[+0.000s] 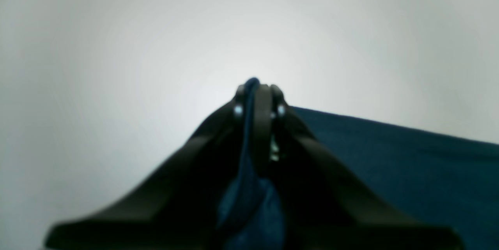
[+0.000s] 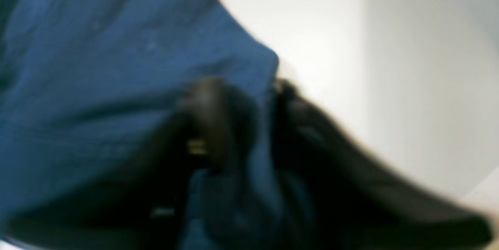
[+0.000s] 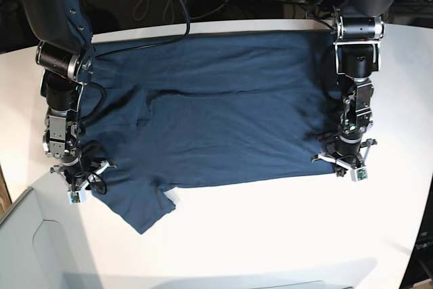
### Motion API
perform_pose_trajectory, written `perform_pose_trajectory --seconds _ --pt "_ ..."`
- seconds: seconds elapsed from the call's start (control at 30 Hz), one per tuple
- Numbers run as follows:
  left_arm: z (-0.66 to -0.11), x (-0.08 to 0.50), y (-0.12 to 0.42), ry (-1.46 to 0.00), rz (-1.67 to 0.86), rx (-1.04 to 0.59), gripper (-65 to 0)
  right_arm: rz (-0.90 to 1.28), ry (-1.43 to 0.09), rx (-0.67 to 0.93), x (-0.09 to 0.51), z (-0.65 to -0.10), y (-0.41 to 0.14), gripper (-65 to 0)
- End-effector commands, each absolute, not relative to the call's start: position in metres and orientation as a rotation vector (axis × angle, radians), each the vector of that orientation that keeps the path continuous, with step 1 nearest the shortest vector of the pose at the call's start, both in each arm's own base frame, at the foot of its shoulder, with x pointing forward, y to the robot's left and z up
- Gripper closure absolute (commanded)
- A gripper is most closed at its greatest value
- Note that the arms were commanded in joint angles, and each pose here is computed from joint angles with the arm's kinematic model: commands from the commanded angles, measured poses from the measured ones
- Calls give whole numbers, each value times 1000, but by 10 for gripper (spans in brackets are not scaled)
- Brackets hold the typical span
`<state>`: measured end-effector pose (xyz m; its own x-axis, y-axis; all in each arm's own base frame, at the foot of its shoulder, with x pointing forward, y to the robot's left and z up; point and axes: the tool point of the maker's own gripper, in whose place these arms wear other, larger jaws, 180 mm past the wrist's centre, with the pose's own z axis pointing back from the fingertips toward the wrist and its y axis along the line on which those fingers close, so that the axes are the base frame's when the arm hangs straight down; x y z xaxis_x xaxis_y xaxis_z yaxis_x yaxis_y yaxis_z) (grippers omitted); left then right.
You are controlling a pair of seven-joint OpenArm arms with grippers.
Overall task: Fold the T-shirt properly
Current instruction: 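Reach both grippers to the shirt's hem corners and grasp, then lift the hem and fold it toward the collar edge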
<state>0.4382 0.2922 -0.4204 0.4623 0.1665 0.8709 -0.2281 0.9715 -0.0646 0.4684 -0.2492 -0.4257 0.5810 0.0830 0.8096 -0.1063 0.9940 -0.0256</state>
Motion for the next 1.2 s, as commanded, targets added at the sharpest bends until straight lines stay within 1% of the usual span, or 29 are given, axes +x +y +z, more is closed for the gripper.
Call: perform_pose_trajectory --seconds 0.0,0.03,0.07,0.13,0.23,0.3,0.37,0.43,0.57,0.77,0.9,1.03,1.17 --pt "-430 431 297 -997 244 76 0 113 -971 -2 479 -410 -261 -73" --pt "-429 431 296 -1001 243 75 0 111 -974 -6 479 -409 -261 -7" --pt "-428 432 296 -1004 242 75 0 112 -979 -4 480 -408 -261 0" --pt "-424 434 295 -1015 242 72 0 114 -983 -3 482 -406 -261 -8" --pt "-408 442 285 -1067 224 55 0 112 -996 -5 484 -402 -262 -1" --pt "-393 445 280 -1114 202 50 0 102 -1058 8 492 -382 -263 -2" --pt "-383 445 274 -1120 182 40 0 108 -1093 45 489 -372 -260 -2" --pt "-370 443 278 -1130 207 34 0 131 -1115 40 487 -357 -262 -2" --pt "-345 436 283 -1167 265 22 0 185 -1142 19 467 -339 -261 -2" --pt "-311 419 276 -1214 225 24 0 281 -1164 -64 424 -321 -257 -2" --pt "-312 399 270 -1209 195 32 0 327 -1143 -95 393 -327 -253 -2" --pt "-331 371 266 -1160 176 39 0 349 -1088 -100 363 -346 -252 -2" --pt "-352 350 262 -1106 170 35 0 349 -1038 -91 346 -363 -253 -2"
